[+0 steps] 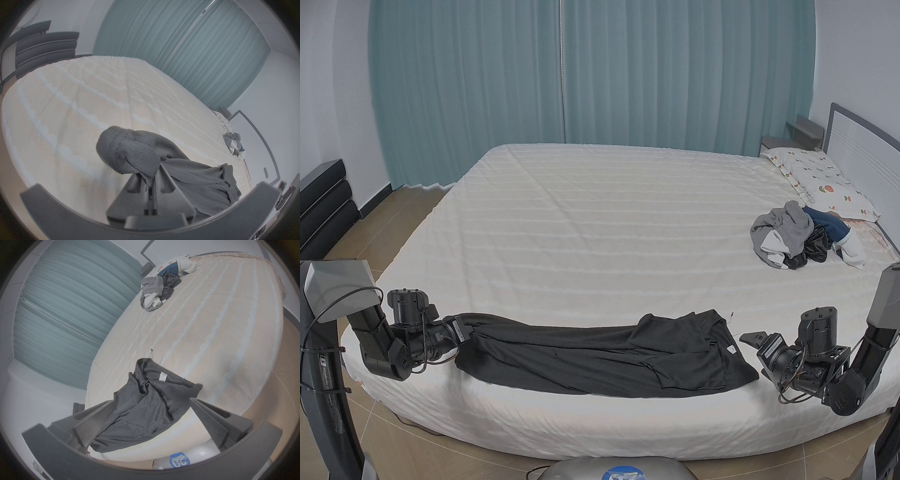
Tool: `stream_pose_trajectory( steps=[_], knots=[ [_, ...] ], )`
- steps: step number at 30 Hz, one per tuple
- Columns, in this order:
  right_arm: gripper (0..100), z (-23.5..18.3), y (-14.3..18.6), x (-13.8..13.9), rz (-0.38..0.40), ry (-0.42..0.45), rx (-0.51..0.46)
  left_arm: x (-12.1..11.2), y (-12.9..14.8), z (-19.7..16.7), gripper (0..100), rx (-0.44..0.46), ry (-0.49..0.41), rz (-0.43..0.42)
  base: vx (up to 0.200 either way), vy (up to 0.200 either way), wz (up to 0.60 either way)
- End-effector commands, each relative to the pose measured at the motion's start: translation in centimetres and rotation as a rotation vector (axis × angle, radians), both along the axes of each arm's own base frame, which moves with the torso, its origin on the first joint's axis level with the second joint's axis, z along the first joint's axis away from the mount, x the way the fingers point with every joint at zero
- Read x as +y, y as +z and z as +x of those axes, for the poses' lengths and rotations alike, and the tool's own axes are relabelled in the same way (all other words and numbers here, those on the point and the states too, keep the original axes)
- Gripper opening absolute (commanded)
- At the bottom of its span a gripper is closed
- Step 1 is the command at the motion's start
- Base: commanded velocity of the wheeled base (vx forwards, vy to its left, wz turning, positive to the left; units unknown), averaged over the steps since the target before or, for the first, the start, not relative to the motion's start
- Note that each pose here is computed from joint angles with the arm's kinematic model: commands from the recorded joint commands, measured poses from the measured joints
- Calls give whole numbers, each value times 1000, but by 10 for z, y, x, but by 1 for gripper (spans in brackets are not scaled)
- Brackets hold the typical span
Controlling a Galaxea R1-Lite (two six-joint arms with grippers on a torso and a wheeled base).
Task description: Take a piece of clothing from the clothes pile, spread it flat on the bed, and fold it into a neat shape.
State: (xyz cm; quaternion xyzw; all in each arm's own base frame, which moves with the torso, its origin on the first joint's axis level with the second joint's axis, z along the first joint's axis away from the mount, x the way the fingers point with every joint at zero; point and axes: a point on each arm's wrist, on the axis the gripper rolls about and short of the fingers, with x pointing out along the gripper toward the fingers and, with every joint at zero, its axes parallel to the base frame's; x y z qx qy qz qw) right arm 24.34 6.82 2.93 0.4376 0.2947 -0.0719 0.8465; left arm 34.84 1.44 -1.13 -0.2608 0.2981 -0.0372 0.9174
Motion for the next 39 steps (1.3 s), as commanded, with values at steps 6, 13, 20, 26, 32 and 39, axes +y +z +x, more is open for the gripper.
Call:
stream_pose_trajectory(
  steps=[6, 13, 20, 26, 32, 39],
  knots=[
    [100, 0, 1, 1, 1, 2, -3, 1, 7, 0, 0, 1, -15, -15, -67, 0, 0],
    [100, 0, 1, 1, 1, 2, -3, 1, 8, 0, 0, -2, -15, -17, -200, 0, 0],
    [100, 0, 2, 0, 1, 2, -6, -14, 20, 12, 0, -33, 26, -131, 0, 0, 0],
    [100, -1, 1, 0, 1, 2, -4, -32, 24, 14, 0, -32, 1, -167, 0, -133, 0],
    [100, -2, 2, 0, 1, 2, -4, -53, 29, 14, 0, -46, -18, -145, 0, -200, 0],
    [100, -2, 2, 0, 1, 3, -4, -82, 46, 21, 0, -87, -4, -99, 0, -200, 0]
  ],
)
